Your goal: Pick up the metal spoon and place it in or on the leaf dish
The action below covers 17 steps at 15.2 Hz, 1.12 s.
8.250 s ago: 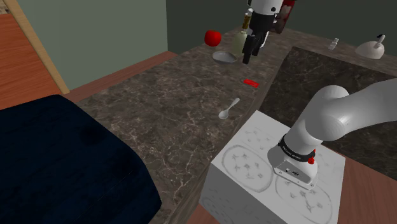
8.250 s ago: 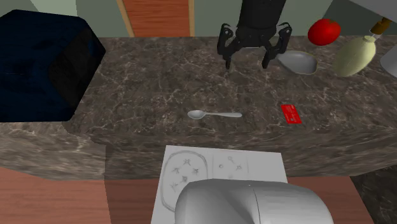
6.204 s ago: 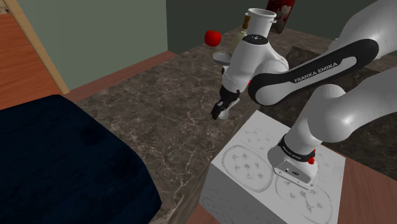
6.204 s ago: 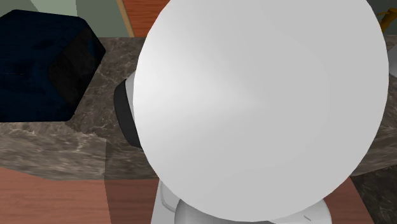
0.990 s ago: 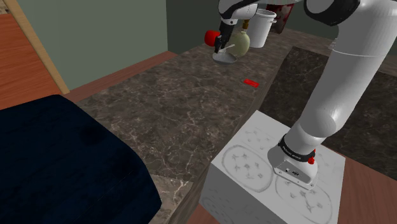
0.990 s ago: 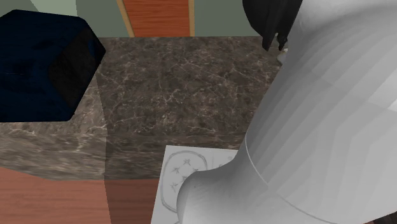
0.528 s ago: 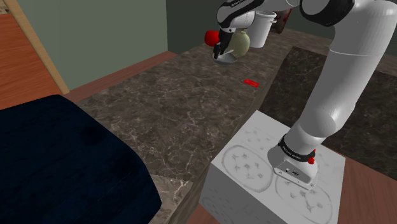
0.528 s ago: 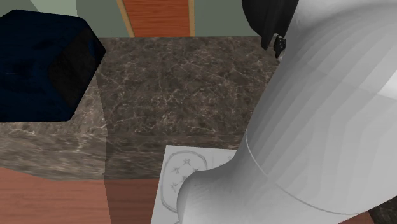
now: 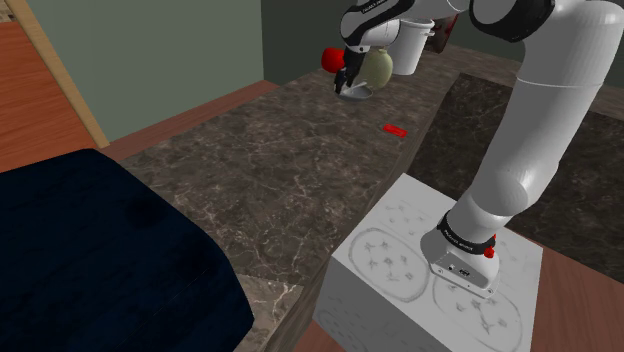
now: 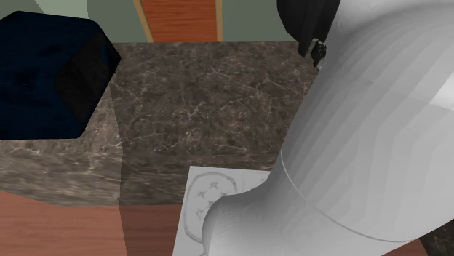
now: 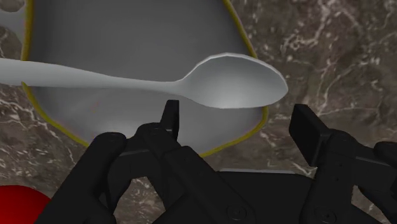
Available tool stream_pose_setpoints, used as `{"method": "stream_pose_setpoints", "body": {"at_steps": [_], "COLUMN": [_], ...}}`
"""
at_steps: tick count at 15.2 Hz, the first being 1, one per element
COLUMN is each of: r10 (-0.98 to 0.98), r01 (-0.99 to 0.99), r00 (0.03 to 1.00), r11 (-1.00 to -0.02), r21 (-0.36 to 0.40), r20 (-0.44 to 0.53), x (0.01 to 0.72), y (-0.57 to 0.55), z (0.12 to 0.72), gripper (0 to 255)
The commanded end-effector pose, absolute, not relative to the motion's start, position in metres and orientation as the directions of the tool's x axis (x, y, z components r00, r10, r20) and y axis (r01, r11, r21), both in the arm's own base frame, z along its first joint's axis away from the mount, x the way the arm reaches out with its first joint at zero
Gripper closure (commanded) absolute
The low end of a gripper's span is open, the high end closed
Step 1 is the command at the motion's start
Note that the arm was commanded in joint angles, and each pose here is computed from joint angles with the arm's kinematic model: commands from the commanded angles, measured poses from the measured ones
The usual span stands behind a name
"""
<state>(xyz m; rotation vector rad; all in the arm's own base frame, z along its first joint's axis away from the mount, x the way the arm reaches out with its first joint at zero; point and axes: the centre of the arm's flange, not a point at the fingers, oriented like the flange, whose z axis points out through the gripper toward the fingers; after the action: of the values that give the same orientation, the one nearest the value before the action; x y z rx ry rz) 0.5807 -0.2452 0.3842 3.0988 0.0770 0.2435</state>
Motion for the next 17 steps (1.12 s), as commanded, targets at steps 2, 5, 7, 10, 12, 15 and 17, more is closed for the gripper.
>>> {"method": "stream_pose_setpoints", "body": {"at_steps": [2, 5, 7, 10, 12, 15, 17], "r10": [0.052, 0.052, 0.052, 0.052, 0.052, 0.052, 0.052], "r01": [0.047, 0.047, 0.047, 0.047, 0.047, 0.047, 0.047], "r00": [0.986, 0.986, 0.986, 0.986, 0.986, 0.986, 0.986], "r11": [-0.998, -0.998, -0.998, -0.998, -0.998, -0.998, -0.998], "r21": [0.036, 0.036, 0.036, 0.036, 0.036, 0.036, 0.036], "r20": [0.155, 0.155, 0.155, 0.155, 0.155, 0.155, 0.155], "x": [0.581, 0.581, 0.577, 0.573, 0.573, 0.573, 0.573], "y": [-0.245, -0.245, -0.244, -0.244, -0.244, -0.244, -0.244], "z": [0.384, 0.384, 0.41, 0.434, 0.434, 0.434, 0.434], "gripper": [0, 0, 0, 0, 0, 0, 0]}}
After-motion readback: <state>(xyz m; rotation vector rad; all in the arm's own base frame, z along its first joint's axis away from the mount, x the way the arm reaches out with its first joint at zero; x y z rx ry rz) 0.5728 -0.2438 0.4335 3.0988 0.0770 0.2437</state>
